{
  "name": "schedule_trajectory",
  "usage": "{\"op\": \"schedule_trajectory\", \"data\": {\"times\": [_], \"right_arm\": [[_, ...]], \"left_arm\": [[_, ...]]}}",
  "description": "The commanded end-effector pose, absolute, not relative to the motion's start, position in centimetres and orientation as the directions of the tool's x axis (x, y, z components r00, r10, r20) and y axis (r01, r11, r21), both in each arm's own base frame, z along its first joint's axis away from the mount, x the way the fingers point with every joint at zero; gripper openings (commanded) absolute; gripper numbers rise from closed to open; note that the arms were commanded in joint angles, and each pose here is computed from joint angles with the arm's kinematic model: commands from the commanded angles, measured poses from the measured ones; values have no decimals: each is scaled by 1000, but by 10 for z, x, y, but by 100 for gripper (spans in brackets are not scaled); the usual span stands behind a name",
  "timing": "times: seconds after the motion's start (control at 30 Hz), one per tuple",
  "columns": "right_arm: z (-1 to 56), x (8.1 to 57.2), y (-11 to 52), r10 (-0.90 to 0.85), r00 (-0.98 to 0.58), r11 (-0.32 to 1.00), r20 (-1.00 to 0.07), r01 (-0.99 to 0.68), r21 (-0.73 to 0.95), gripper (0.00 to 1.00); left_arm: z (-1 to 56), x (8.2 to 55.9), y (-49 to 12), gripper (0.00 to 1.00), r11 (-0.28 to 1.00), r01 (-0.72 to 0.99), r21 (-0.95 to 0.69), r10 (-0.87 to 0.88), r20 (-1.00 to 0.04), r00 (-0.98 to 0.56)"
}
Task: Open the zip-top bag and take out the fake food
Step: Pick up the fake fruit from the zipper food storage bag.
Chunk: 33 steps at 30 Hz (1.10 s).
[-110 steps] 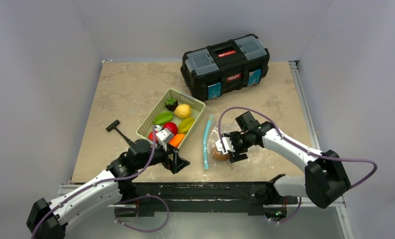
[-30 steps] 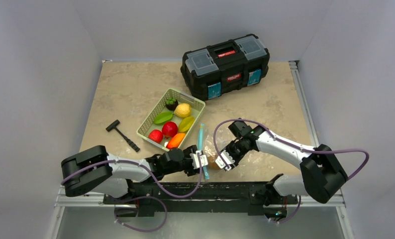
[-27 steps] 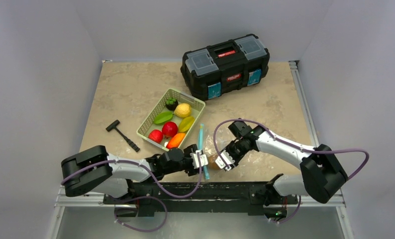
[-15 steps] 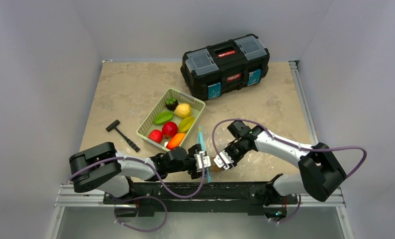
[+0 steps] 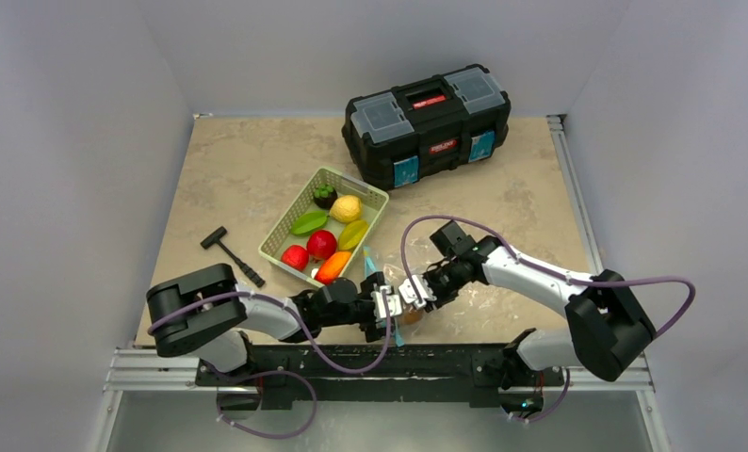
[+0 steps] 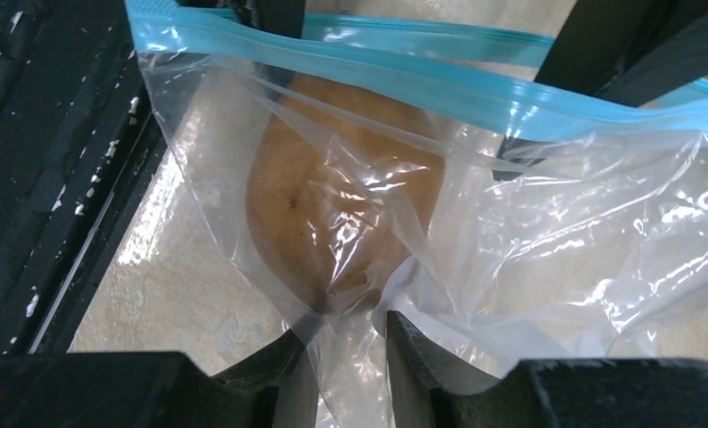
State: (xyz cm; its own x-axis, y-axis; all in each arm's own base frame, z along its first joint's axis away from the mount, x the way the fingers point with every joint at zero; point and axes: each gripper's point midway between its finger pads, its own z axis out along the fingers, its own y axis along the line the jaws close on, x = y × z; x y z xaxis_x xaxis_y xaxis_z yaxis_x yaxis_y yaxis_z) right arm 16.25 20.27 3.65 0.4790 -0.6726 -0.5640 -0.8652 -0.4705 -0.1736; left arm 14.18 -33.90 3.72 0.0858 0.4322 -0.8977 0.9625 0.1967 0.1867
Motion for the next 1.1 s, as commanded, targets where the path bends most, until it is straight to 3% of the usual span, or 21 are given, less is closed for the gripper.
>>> {"op": "schedule_trajectory", "data": {"times": [0.0, 0.33, 0.73, 0.87, 1.07], "right_arm": [[57, 174, 228, -650, 413, -380, -638, -903, -197, 31], [58, 174, 232, -649, 377, -353, -661, -919, -178, 31], [57, 171, 235, -644, 378, -362, -666, -917, -170, 24], [57, 171, 235, -644, 378, -362, -665, -917, -171, 21], [55, 171, 232, -653, 379, -363, -656, -916, -168, 17]], "left_arm": [[70, 146, -367, 89, 208, 964, 163, 301, -949, 95], [74, 152, -379, 98, 255, 961, 111, 241, -969, 48], [71, 153, -398, 98, 221, 972, 80, 239, -971, 25], [67, 154, -399, 94, 224, 971, 77, 241, -970, 21], [66, 160, -395, 68, 259, 963, 76, 257, -966, 7]]}}
